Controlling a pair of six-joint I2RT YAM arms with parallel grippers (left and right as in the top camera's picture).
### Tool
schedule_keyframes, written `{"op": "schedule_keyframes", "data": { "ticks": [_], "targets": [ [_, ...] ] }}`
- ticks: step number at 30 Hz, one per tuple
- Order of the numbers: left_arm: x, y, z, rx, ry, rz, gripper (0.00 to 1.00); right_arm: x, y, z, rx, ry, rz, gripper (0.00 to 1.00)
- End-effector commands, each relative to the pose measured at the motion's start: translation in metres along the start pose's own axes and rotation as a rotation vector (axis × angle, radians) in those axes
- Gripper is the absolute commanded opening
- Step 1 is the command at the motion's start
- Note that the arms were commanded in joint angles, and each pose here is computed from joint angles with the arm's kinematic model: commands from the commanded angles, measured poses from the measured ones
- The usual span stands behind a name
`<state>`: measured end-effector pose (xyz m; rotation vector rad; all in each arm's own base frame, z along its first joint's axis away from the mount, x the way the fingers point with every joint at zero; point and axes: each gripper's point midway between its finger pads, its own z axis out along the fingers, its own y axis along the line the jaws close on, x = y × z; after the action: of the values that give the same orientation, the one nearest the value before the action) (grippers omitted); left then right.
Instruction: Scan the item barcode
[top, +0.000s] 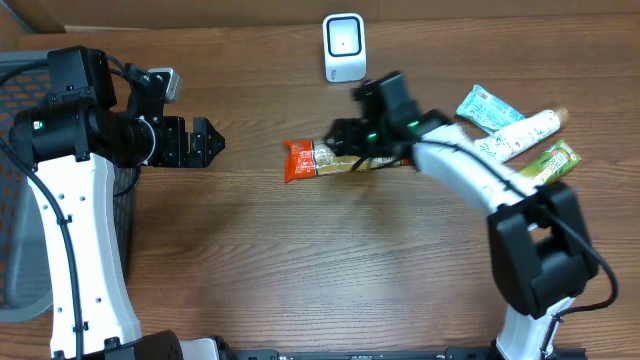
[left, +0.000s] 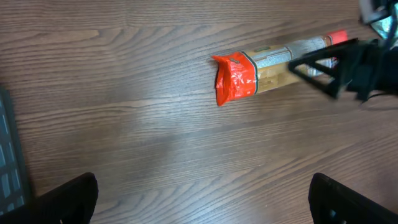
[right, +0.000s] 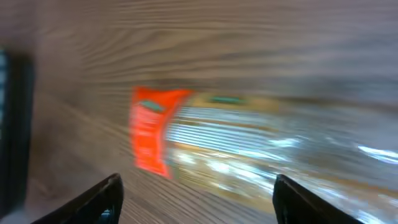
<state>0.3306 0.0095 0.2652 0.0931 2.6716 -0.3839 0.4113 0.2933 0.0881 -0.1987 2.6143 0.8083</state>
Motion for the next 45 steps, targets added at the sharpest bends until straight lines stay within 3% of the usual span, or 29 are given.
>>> {"op": "schedule_keyframes", "data": {
  "ticks": [1,7,12,15,19,24,27,32,39,45],
  "targets": [
    [-0.004,-0.004,-0.002,0.009,-0.012,0.031,1.00,-0.003,0.024,0.025,0.016,-0.065,-0.068,0.82],
    [-0.004,-0.004,-0.002,0.009,-0.013,0.031,1.00,0.011,0.035,0.081,0.007,-0.105,-0.155,0.84],
    [-0.004,-0.004,-0.002,0.010,-0.013,0.031,1.00,0.030,0.041,0.089,-0.020,-0.038,-0.159,0.82],
    [-0.004,-0.004,-0.002,0.010,-0.013,0.031,1.00,0.046,0.053,0.073,-0.061,0.072,-0.141,0.76],
    [-0.004,-0.004,-0.002,0.009,-0.013,0.031,1.00,0.070,0.047,0.043,0.012,0.225,-0.129,0.76],
    [-0.004,-0.004,-0.002,0.009,-0.012,0.031,1.00,0.105,0.017,0.000,0.180,0.423,-0.180,0.81],
    [-0.004,-0.004,-0.002,0.010,-0.013,0.031,1.00,0.107,-0.018,-0.026,0.342,0.465,-0.153,0.86],
    [-0.004,-0.004,-0.002,0.010,-0.013,0.031,1.00,0.070,-0.061,-0.071,0.438,0.374,-0.022,0.87],
    [-0.004,-0.004,-0.002,0.009,-0.013,0.031,1.00,0.012,-0.069,-0.145,0.255,0.150,0.152,0.86],
    [-0.004,-0.004,-0.002,0.010,-0.013,0.031,1.00,0.024,-0.076,-0.153,0.255,0.183,0.186,0.81]
  ]
}}
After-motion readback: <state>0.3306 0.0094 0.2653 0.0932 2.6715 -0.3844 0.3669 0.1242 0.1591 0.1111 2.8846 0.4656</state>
